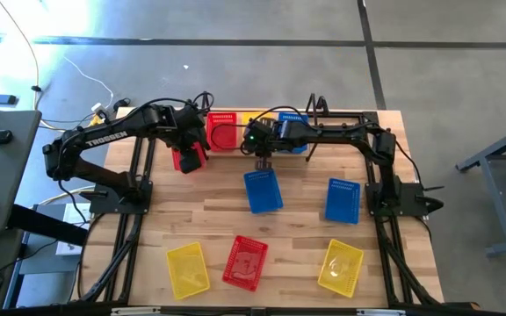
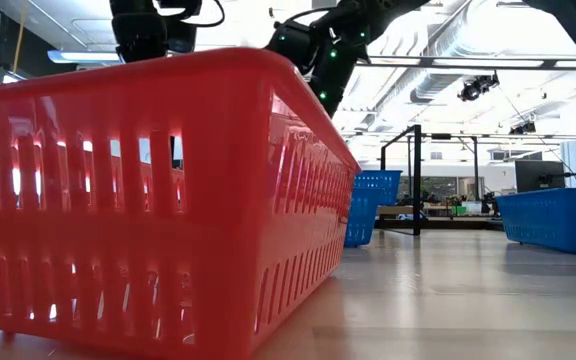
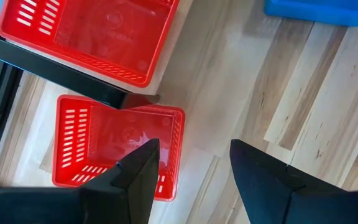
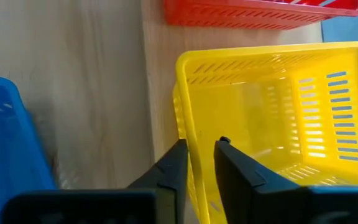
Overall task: Stack baskets on shelf by color
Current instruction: Put the top right yellow bin on the shelf, then stack the top red bin on top of the red bin
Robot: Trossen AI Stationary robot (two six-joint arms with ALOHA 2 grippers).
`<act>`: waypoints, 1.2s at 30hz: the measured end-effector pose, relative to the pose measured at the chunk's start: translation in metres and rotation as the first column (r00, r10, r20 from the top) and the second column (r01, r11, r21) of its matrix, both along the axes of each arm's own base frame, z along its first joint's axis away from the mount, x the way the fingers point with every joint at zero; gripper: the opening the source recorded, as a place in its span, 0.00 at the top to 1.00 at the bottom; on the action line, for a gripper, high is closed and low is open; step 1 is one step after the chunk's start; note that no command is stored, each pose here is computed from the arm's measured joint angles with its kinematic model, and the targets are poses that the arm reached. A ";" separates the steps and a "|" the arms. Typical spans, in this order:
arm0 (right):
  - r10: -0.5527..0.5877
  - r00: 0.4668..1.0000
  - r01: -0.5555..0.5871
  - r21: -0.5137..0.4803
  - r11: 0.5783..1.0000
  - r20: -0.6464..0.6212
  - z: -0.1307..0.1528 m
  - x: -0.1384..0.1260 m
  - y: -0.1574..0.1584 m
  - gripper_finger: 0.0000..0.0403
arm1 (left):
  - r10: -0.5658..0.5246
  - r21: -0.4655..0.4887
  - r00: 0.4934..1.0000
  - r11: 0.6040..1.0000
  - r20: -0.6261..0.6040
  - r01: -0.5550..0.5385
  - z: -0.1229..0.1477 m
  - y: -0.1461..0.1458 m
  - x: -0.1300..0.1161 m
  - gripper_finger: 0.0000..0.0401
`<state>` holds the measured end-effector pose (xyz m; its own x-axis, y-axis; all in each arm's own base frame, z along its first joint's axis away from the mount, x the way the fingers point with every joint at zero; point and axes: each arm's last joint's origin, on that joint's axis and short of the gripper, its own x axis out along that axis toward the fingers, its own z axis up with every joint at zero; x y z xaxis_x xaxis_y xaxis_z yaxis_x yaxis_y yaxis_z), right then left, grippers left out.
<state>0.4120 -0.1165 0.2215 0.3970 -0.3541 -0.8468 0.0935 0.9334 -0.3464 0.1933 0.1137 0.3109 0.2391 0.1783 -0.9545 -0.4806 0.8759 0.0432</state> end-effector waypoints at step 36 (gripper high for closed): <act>-0.368 0.926 0.372 -0.044 0.927 0.081 0.117 -0.018 -0.019 0.79 | -0.158 0.038 0.985 0.987 0.062 0.156 -0.069 -0.024 -0.034 0.54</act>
<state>0.3937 -0.1353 0.3387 0.2858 -0.5344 -0.7954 0.4540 0.8065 -0.3788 0.1591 0.0899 0.2417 0.3274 0.1644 -0.9305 -0.3400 0.9393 0.0464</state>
